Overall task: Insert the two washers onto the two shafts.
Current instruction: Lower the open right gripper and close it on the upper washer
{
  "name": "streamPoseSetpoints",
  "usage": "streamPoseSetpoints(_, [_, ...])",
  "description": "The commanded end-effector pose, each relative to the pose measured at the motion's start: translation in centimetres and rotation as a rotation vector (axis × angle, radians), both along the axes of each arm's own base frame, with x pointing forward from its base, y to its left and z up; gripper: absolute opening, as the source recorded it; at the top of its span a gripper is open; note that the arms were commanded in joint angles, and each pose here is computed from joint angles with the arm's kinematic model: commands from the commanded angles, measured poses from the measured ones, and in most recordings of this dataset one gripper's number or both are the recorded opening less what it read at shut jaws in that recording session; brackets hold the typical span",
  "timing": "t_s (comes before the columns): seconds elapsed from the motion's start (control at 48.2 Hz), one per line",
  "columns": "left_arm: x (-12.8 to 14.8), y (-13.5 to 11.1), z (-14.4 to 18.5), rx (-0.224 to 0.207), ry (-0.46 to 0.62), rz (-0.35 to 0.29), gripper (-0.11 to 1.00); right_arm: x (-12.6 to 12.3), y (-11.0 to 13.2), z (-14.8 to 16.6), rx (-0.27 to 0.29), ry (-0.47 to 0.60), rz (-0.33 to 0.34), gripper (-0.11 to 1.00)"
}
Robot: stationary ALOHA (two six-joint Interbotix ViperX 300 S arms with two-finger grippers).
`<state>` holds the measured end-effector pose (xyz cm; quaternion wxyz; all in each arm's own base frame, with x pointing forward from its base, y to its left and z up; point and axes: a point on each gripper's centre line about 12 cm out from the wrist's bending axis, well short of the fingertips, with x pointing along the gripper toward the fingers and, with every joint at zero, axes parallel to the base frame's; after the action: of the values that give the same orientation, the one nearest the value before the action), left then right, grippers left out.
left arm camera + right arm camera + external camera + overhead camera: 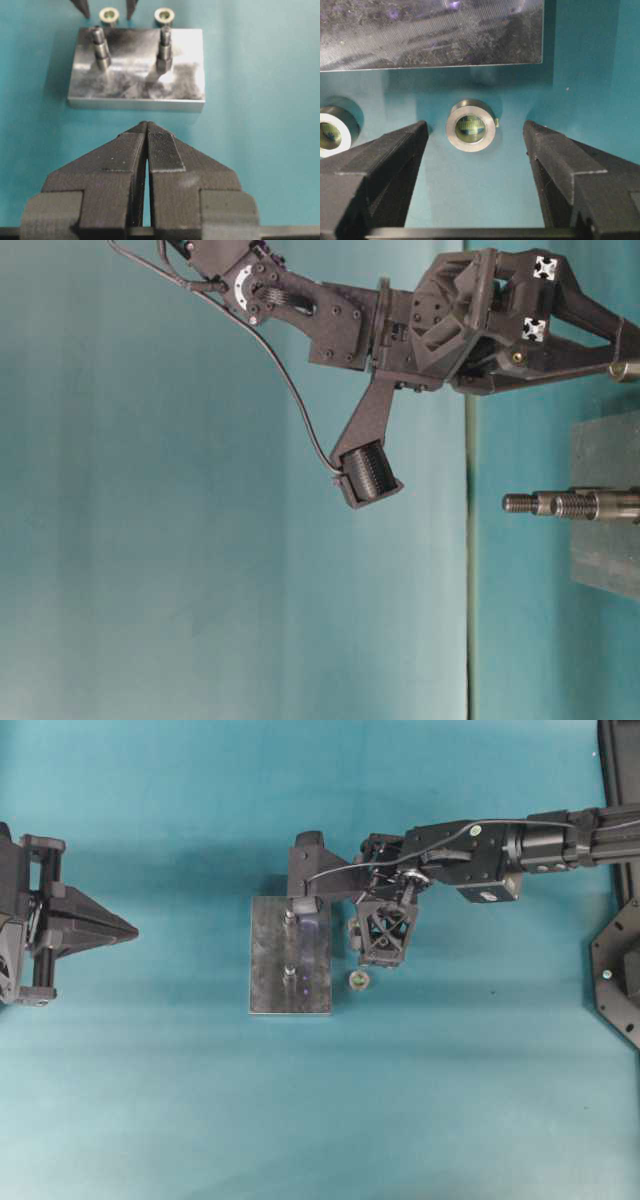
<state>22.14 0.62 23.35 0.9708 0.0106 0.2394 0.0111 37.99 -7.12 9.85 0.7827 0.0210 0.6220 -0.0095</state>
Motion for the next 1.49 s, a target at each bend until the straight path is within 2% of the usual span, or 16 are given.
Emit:
streamPoseSetpoints(0.0, [0.3, 0.0, 0.6, 0.006, -0.02, -0.001, 0.0, 0.8, 0.0, 1.2, -0.012, -0.042, 0.013, 0.77])
streamPoseSetpoints(0.145, [0.3, 0.0, 0.6, 0.005, -0.02, 0.0, 0.0, 1.1, 0.1, 1.2, -0.014, -0.05, 0.02, 0.71])
streamPoseSetpoints(0.456, [0.3, 0.0, 0.5, -0.002, -0.02, 0.003, 0.0, 1.1, 0.5, 0.8, -0.008, -0.03, 0.027, 0.46])
streamPoseSetpoints(0.643, [0.2, 0.0, 0.4, -0.002, -0.017, 0.002, 0.0, 1.0, 0.9, 0.8, -0.007, -0.023, 0.039, 0.36])
streamPoseSetpoints(0.933, [0.3, 0.0, 0.5, -0.002, -0.018, 0.002, 0.0, 1.3, 1.2, 2.0, -0.008, -0.051, 0.033, 0.35])
streamPoseSetpoints(1.182, [0.3, 0.0, 0.6, -0.006, -0.029, 0.005, 0.0, 2.1, 0.4, 5.9, -0.005, -0.06, 0.025, 0.35])
streamPoseSetpoints(1.472, [0.3, 0.0, 0.7, -0.007, -0.036, 0.004, 0.0, 4.4, -0.2, 9.5, -0.007, -0.068, 0.037, 0.35])
